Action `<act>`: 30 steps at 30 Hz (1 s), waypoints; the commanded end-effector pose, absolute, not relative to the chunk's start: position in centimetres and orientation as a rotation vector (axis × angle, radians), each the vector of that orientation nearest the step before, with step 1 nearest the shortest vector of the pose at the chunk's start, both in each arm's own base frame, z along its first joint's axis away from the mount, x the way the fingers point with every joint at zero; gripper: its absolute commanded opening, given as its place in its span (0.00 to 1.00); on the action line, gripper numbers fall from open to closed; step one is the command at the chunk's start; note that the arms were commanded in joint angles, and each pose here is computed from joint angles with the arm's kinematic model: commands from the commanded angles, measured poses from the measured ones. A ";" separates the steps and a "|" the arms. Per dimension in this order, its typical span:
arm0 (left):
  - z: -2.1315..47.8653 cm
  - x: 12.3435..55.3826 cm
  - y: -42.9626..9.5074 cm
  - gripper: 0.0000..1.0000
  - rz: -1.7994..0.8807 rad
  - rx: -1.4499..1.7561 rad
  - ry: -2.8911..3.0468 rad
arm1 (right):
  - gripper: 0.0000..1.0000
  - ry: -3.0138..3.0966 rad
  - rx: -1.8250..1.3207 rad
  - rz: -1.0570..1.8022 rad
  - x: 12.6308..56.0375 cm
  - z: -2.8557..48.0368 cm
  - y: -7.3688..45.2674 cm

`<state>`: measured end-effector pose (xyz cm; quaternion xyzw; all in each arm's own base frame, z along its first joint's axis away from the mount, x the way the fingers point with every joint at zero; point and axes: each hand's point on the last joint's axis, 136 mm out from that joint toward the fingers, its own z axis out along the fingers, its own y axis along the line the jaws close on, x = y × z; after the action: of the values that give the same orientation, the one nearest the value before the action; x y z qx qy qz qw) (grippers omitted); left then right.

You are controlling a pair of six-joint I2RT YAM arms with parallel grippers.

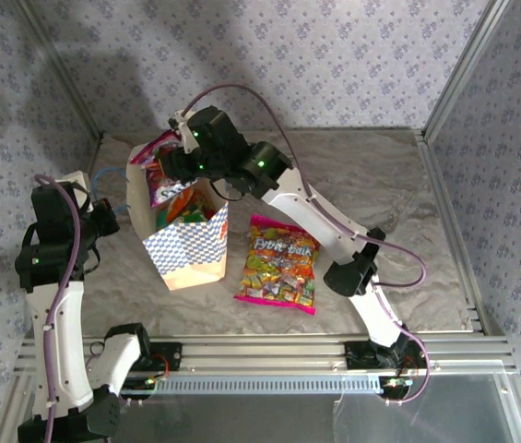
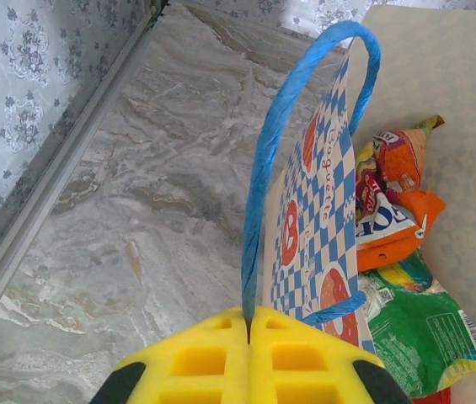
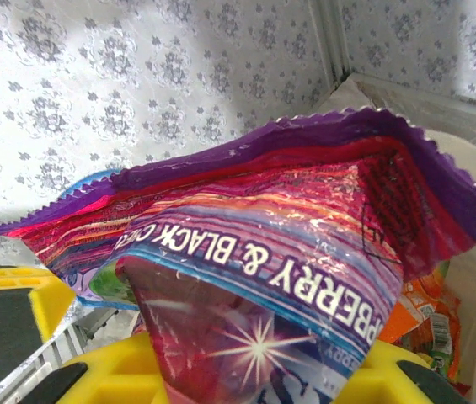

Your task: Place the snacks into the paper bag

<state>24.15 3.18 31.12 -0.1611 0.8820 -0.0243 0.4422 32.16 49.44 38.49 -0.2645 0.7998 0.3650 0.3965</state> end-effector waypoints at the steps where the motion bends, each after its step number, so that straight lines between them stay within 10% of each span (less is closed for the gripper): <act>1: 31.9 23.9 3.2 0.05 -0.058 -0.382 2.171 | 0.26 1.984 -0.661 0.988 32.1 39.9 50.0; 30: 31.4 23.9 3.1 0.05 -0.061 -0.382 2.178 | 0.38 2.117 -0.640 0.986 34.0 34.5 51.2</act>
<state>24.10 3.17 31.18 -0.1608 0.8814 -0.0246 0.4434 33.41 51.22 33.77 -0.2559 0.8229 0.3704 0.3466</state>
